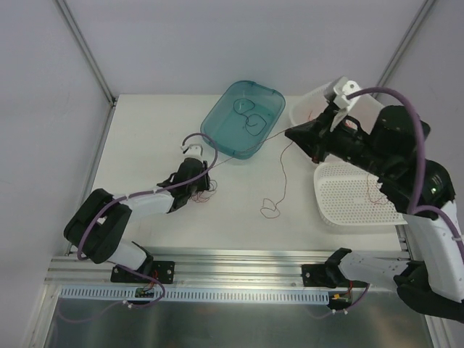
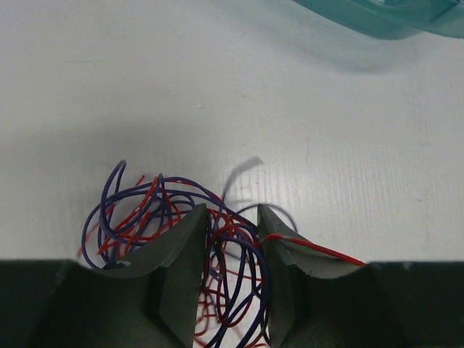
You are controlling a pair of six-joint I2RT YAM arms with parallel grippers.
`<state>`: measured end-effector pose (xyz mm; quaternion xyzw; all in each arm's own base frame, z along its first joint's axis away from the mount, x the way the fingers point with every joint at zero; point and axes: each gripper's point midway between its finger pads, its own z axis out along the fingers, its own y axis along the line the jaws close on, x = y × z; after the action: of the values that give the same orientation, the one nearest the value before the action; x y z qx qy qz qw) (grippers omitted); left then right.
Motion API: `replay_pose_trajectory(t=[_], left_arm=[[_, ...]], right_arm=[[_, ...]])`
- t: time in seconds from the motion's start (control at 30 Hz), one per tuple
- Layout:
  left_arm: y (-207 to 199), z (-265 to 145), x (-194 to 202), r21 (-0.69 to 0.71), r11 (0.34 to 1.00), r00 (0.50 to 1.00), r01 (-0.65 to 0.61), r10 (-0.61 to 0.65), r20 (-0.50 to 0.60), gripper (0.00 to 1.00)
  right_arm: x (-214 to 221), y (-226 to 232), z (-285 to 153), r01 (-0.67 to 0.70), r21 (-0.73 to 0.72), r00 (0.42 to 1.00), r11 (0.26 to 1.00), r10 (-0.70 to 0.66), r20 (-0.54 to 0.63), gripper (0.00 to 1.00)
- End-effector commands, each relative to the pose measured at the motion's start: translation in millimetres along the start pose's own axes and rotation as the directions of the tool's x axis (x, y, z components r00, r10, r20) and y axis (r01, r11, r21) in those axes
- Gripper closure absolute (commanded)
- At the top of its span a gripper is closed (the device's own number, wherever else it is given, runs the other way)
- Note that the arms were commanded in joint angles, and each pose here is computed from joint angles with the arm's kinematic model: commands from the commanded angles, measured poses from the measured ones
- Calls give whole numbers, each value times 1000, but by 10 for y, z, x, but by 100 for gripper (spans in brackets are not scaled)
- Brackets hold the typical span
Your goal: Untangle the cables
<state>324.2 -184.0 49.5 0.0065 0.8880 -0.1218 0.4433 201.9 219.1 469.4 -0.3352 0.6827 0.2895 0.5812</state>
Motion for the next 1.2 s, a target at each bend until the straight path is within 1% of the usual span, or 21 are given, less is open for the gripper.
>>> replay_pose_trajectory(t=[0.0,0.13,0.2,0.3,0.33,0.4,0.53,0.57,0.63,0.67,0.77,0.83,0.87,0.9,0.93,1.0,1.03,1.07,1.1,1.13,1.17], left_arm=[[327,27,95,-153,988,999,26,-32,-38,66],[478,21,97,-204,978,997,47,-57,-46,64],[572,4,123,-241,969,996,52,-68,-58,61],[792,-38,163,-323,942,991,88,-116,-70,59],[926,-57,140,-368,924,989,107,-138,-60,58],[1082,-117,162,-417,898,981,141,-182,-61,57],[1340,-189,84,-468,857,966,214,-257,-29,56],[1439,-204,67,-489,836,956,249,-294,-16,55],[1483,-180,12,-488,822,942,295,-337,3,51],[1543,-194,62,-506,809,934,300,-356,-16,50],[1574,-175,-65,-509,800,930,317,-368,0,49],[1589,-166,-157,-508,800,931,320,-365,11,53],[1588,-165,-166,-508,801,932,315,-361,9,55],[1567,-153,-206,-495,809,933,315,-359,8,57],[1542,-145,-206,-486,816,934,312,-358,-1,64],[1451,-131,-221,-442,840,933,313,-360,-23,71],[1411,-127,-226,-424,852,934,308,-355,-34,75],[1379,-137,-258,-408,860,936,306,-350,-34,83],[1348,-143,-259,-392,872,941,292,-336,-46,87],[1289,-149,-280,-370,885,945,283,-324,-51,89],[1248,-183,-319,-351,899,953,264,-299,-50,94]], right_arm=[[-517,10,-406,64,33,980,997,-69,188,99],[-785,9,-653,91,71,947,993,-108,301,99],[-864,-46,-733,89,113,936,990,-122,331,99],[-979,-96,-863,93,162,914,982,-149,378,99],[-1025,-97,-932,95,173,903,980,-158,400,99],[-1043,-132,-959,90,196,897,977,-164,409,99],[-1038,-135,-970,89,199,896,976,-165,412,99],[-1055,-129,-995,88,199,892,976,-166,420,99],[-1090,-127,-1042,92,207,884,974,-176,434,99],[-1103,-145,-1086,93,223,879,970,-185,439,99],[-1095,-211,-1146,73,263,875,962,-188,446,99],[-1126,-204,-1265,61,276,853,959,-194,485,99],[-1035,-283,-1218,41,306,864,951,-187,467,99],[-992,-295,-1182,36,306,869,951,-181,460,99],[-903,-300,-1082,38,296,886,955,-169,431,99],[-592,-314,-733,18,253,939,967,-104,328,99],[-484,-238,-593,20,196,951,980,-79,300,99],[-161,-249,-338,-5,171,975,985,-33,221,99],[-41,-240,-206,-28,152,980,988,-3,201,99],[174,-213,-40,-71,123,987,990,52,155,99],[558,-225,157,-100,117,993,988,92,72,99]])
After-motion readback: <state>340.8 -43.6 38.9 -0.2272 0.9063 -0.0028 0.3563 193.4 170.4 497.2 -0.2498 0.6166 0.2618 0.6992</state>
